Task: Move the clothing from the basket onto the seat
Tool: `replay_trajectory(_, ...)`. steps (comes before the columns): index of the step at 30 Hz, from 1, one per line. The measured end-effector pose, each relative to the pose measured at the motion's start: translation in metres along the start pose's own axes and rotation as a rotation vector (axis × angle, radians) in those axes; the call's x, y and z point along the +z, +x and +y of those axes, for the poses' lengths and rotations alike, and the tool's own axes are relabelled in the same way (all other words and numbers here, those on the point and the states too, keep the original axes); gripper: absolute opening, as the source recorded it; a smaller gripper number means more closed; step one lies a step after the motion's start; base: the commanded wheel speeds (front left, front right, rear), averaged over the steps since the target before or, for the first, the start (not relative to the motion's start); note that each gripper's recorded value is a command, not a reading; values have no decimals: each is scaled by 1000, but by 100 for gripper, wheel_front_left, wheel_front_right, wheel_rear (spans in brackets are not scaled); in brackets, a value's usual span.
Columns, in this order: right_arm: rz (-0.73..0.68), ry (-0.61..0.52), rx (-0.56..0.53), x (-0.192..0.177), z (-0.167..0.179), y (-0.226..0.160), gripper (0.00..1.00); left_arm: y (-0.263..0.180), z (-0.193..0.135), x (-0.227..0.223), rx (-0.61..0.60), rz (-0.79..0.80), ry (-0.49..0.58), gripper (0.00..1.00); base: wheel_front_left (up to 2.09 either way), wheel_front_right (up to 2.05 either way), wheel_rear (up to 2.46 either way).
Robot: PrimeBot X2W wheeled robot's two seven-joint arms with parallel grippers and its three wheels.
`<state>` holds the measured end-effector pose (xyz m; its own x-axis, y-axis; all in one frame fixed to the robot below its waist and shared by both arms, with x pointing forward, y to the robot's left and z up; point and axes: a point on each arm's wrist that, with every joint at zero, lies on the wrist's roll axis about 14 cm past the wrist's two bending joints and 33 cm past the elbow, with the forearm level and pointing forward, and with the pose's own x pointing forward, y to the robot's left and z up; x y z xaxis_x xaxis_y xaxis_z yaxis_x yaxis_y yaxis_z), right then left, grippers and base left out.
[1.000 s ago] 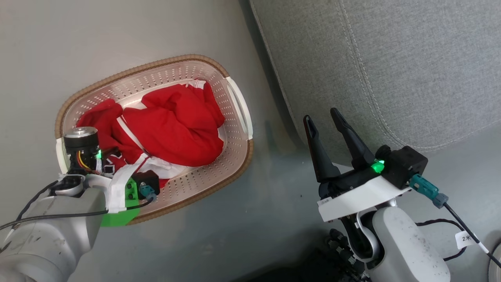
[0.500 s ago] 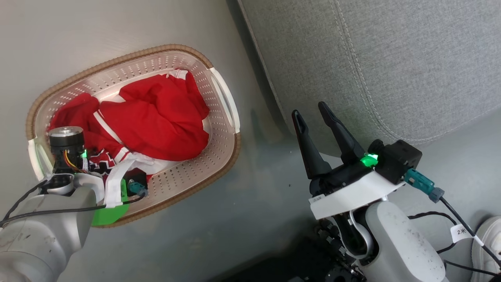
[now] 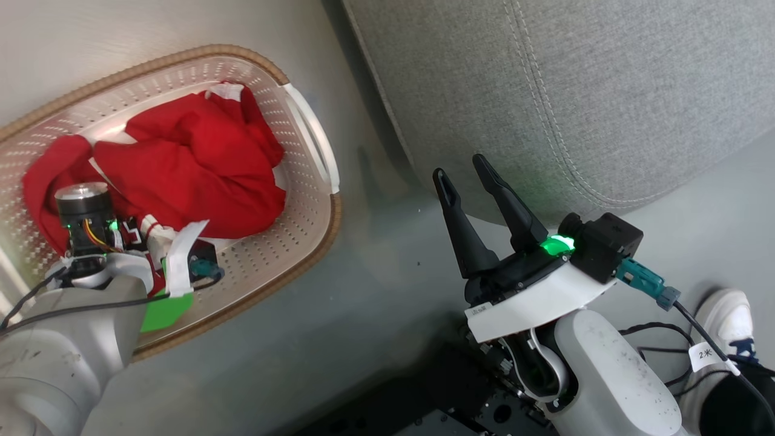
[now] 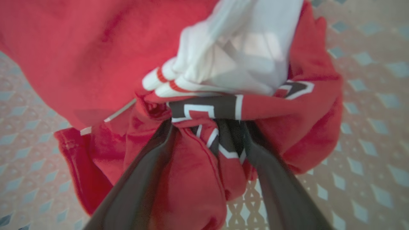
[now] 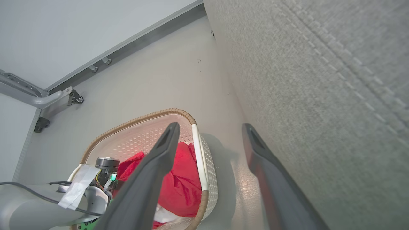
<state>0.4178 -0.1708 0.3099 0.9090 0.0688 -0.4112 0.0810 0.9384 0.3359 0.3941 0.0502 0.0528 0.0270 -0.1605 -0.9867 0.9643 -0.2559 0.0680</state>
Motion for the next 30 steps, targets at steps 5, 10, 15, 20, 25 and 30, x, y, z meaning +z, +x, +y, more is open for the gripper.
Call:
replay_trajectory(5,12,4,-26,-3,-8,-2,100,11,4,4,-8,19,-16,100,0,0,0)
replay_trajectory(10,19,4,-32,-8,-10,1,100,20,-5,-7,-40,97,-67,100,0,0,0)
replay_trajectory(15,16,4,-31,-8,-11,4,100,22,-8,-10,-54,125,-103,100,0,0,0)
replay_trajectory(20,23,8,-40,-12,-13,2,100,23,-14,-10,-75,152,-137,100,0,0,0)
replay_trajectory(25,25,8,-39,-13,-13,4,100,24,-19,-9,-95,170,-179,0,0,0,0)
replay_trajectory(30,3,0,-20,-6,-9,9,100,21,-16,-9,-91,170,-189,0,0,0,0)
